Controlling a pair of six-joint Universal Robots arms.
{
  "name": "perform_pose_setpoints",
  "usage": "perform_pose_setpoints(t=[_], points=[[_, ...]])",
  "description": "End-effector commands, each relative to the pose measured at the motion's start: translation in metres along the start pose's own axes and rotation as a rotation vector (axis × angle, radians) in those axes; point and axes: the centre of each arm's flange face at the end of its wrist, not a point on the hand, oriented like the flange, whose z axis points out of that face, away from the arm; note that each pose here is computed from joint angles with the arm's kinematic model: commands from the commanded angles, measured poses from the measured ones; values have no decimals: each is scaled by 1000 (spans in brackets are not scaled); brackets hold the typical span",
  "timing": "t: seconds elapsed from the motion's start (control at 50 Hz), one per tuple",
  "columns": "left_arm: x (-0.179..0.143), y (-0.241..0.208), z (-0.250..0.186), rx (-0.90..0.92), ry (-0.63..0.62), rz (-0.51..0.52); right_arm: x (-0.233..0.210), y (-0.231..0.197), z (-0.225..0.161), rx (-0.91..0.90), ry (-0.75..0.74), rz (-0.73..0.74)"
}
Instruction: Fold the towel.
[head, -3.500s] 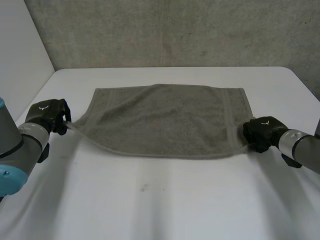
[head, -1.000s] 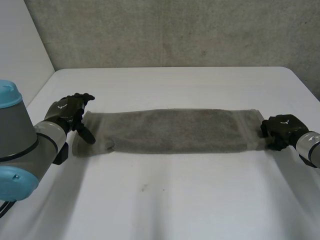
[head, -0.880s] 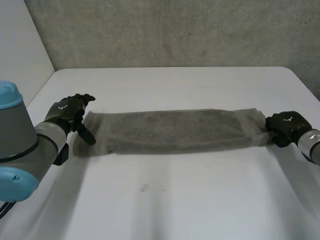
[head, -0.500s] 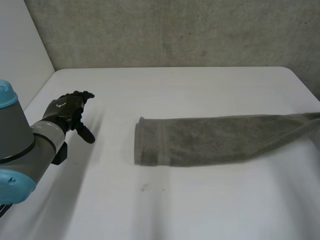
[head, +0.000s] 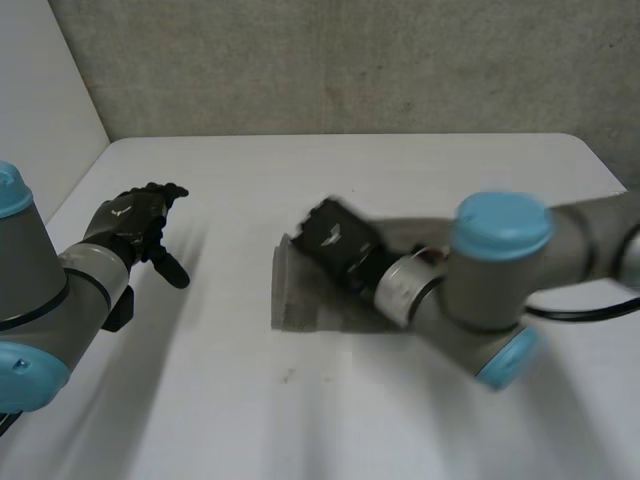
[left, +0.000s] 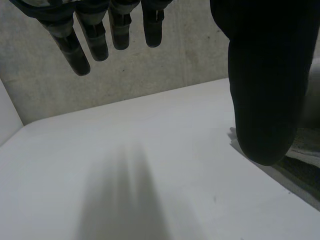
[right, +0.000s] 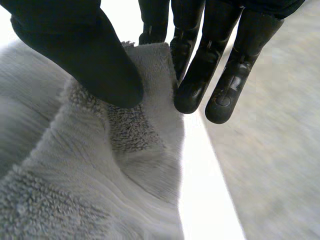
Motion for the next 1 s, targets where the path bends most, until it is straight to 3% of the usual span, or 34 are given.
perform_pose_setpoints(t=[0.02, 0.18, 0.32, 0.54, 0.82, 0.92, 1.0], points=[[2, 3, 0, -8, 6, 2, -53, 4, 5, -11, -104, 13], [16, 1, 1, 22, 47, 16, -8, -2, -2, -111, 94, 29], [43, 3, 3, 66, 122, 34, 63, 34, -51, -259, 302, 308], [82, 1, 3, 103, 218, 51, 66, 104, -112, -460, 276, 552], [95, 0, -8, 111, 257, 55, 73, 146, -114, -421, 317, 555], [95, 2, -11, 99, 257, 57, 87, 137, -109, -370, 358, 498], [94, 3, -13, 96, 256, 57, 105, 101, -96, -272, 377, 419]])
